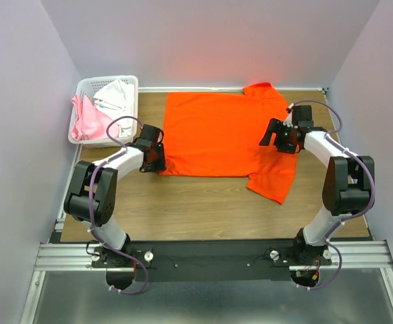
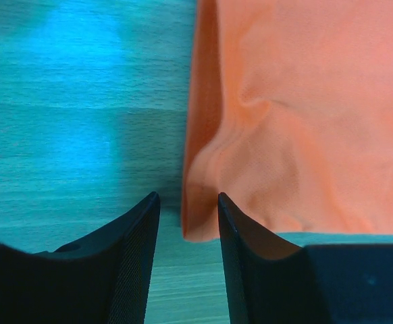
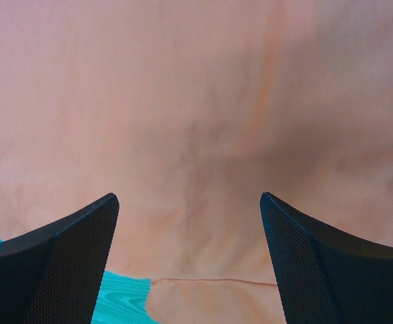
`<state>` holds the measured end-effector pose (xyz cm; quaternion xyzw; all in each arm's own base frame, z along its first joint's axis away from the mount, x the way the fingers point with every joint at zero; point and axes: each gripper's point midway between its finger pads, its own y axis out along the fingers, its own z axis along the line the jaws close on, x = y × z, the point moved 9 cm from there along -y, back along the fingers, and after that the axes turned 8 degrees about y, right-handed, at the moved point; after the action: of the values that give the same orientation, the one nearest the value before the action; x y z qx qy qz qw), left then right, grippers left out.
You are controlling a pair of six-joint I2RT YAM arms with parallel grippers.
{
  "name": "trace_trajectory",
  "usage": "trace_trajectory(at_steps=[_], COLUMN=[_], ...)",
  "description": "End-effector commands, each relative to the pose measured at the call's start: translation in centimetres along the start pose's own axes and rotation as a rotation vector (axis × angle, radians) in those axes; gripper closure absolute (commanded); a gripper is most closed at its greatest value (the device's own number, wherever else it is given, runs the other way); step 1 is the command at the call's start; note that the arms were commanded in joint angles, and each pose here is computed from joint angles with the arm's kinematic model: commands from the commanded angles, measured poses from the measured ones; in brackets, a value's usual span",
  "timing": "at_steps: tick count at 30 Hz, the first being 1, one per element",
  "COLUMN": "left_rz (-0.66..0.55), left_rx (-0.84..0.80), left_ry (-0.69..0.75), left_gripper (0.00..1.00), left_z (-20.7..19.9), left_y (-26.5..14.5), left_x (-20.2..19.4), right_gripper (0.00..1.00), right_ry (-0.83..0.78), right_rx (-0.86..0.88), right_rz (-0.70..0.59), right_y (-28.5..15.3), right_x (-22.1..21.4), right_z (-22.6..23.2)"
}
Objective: Fold and stack the t-shirts
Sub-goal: Flatten the tshirt out
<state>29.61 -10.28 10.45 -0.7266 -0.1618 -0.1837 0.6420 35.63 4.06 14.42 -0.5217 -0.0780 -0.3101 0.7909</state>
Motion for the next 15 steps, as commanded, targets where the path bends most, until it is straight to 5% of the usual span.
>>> trace_trajectory(at_steps=[1,8,15], left_rz=[-0.022,-0.005,0.015], left_rx=[-0.067,-0.086,-0.115], left_ry=[0.001,0.001,0.01], left_gripper=[0.53,0.59,0.92], left_z=[-0.7,-0.7,-0.9], left_y=[-0.6,-0.3,0.1], left_x=[-0.2,-1.1,-1.6], right_gripper=[0.08,0.08,0.09], right_ry=[0.006,0.013,0.035], right_rx=[-0.034,-0.053,-0.127], right_rz=[0.001,0.009,0.036], right_y=[-1.0,-1.6,-2.4], right_x=[-0.7,-1.4,-2.6], right_z=[-0.3,-0.6,-1.4])
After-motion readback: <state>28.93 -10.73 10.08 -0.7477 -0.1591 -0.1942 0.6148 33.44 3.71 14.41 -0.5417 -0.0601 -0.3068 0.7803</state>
